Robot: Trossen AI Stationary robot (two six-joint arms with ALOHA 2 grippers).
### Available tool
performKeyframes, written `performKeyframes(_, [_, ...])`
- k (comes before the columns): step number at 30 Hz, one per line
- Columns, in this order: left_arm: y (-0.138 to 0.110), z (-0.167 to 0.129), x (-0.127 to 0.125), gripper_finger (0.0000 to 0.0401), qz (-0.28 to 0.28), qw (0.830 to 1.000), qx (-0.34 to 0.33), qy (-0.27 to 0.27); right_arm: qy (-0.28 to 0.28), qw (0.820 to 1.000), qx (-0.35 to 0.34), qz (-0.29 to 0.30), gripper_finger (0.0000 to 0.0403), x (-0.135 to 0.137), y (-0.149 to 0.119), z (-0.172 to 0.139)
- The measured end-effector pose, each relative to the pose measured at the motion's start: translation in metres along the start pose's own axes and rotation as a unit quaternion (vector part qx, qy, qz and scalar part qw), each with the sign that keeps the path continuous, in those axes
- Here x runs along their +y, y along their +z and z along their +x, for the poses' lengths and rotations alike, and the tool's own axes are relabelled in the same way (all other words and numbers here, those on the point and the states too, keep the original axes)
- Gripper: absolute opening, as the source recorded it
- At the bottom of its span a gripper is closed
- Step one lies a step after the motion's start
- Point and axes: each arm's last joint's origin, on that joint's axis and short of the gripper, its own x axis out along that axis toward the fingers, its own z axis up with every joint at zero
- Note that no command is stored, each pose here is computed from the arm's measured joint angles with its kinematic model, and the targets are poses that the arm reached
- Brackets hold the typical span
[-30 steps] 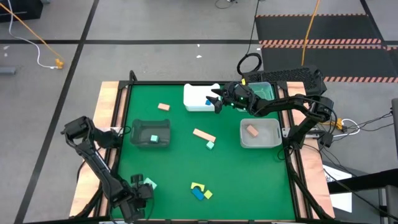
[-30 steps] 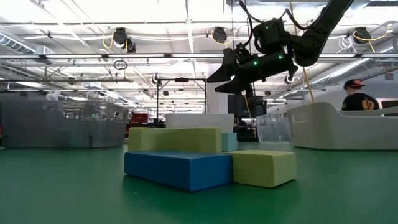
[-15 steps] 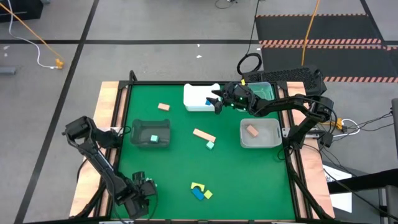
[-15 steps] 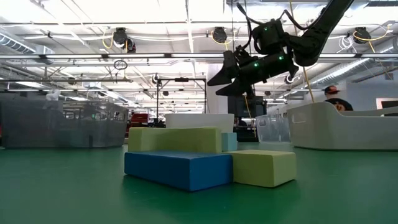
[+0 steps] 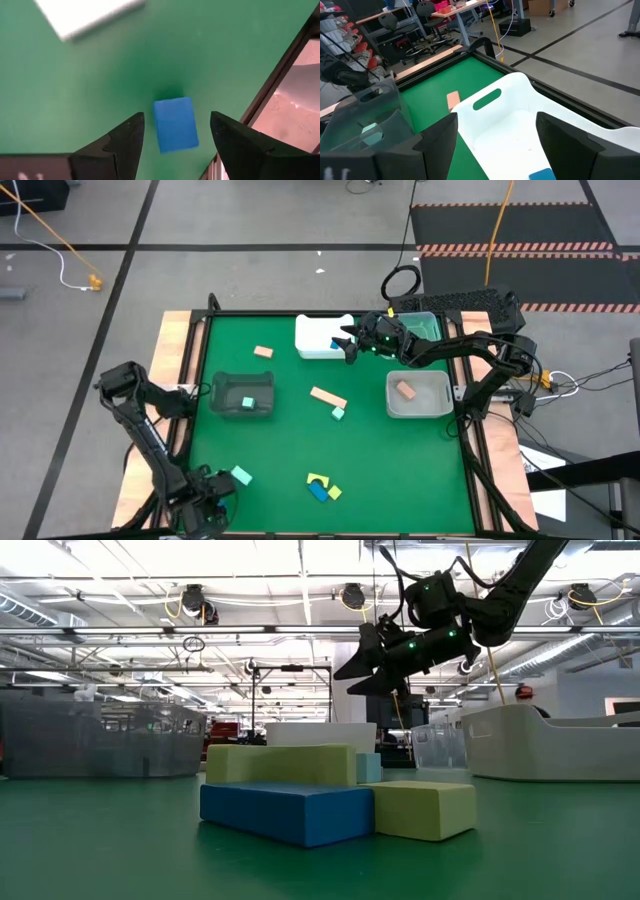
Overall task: Sort & place blocks by color
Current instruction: Put the left blue block into the white bin
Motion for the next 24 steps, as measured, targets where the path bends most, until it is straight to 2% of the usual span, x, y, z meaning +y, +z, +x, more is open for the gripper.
performKeyframes(6, [-0.009, 0.000, -0.001, 0.0228, -0.011, 1.000, -0.002, -0.008, 0.000, 1.000, 0.000, 0.000, 0.0258, 0.000, 0.000, 0.000])
performKeyframes(16, [-0.022, -0.001, -0.001, 0.0227, 0.013, 1.000, 0.002, -0.008, 0.000, 1.000, 0.000, -0.014, 0.0258, 0.000, 0.000, 0.000])
performKeyframes(24, [-0.022, 0.017, -0.004, 0.0227, 0.012, 1.000, 0.000, 0.003, 0.000, 1.000, 0.000, -0.014, 0.0258, 0.000, 0.000, 0.000])
